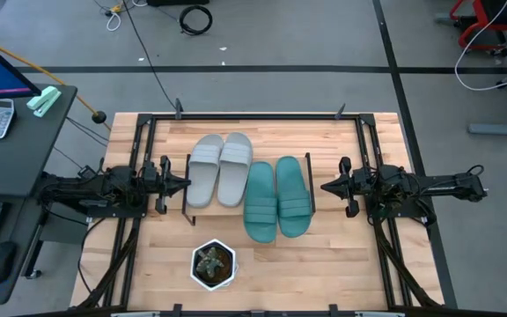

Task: Pick and place slides into the shelf
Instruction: Return to Home Position

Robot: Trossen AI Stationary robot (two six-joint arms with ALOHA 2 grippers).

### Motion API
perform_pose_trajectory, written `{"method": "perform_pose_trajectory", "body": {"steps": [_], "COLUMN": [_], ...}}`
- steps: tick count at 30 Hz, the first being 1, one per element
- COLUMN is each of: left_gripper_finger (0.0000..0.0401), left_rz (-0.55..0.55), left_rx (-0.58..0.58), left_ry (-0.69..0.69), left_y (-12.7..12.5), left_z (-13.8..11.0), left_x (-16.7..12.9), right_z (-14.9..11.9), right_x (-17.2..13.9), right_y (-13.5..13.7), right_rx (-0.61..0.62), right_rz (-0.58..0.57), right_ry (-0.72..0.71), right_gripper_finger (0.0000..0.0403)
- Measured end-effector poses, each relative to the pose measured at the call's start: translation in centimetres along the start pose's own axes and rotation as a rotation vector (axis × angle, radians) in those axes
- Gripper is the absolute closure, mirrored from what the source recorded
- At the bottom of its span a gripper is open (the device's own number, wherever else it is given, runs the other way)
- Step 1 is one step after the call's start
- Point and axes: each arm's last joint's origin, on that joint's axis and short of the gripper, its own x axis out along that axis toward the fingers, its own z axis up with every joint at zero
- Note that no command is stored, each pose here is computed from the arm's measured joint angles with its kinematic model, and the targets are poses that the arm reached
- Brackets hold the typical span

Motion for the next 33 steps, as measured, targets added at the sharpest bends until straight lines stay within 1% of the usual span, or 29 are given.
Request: {"method": "perform_pose_trajectory", "body": {"steps": [7,17,27,33], "left_gripper_finger": [0.0365,0.0378,0.0365,0.0372], "left_rz": [0.000,0.000,0.000,0.000], "left_rx": [0.000,0.000,0.000,0.000], "left_ry": [0.000,0.000,0.000,0.000], "left_y": [0.00,0.00,0.00,0.00], "left_z": [0.00,0.00,0.00,0.00], "left_x": [0.00,0.00,0.00,0.00], "right_z": [0.00,0.00,0.01,0.01], "right_x": [0.00,0.00,0.00,0.00], "right_y": [0.00,0.00,0.00,0.00], "right_rx": [0.000,0.000,0.000,0.000], "right_rz": [0.000,0.000,0.000,0.000], "right_ry": [0.000,0.000,-0.001,-0.001], "right_gripper_finger": [0.0387,0.0387,0.0388,0.0388]}}
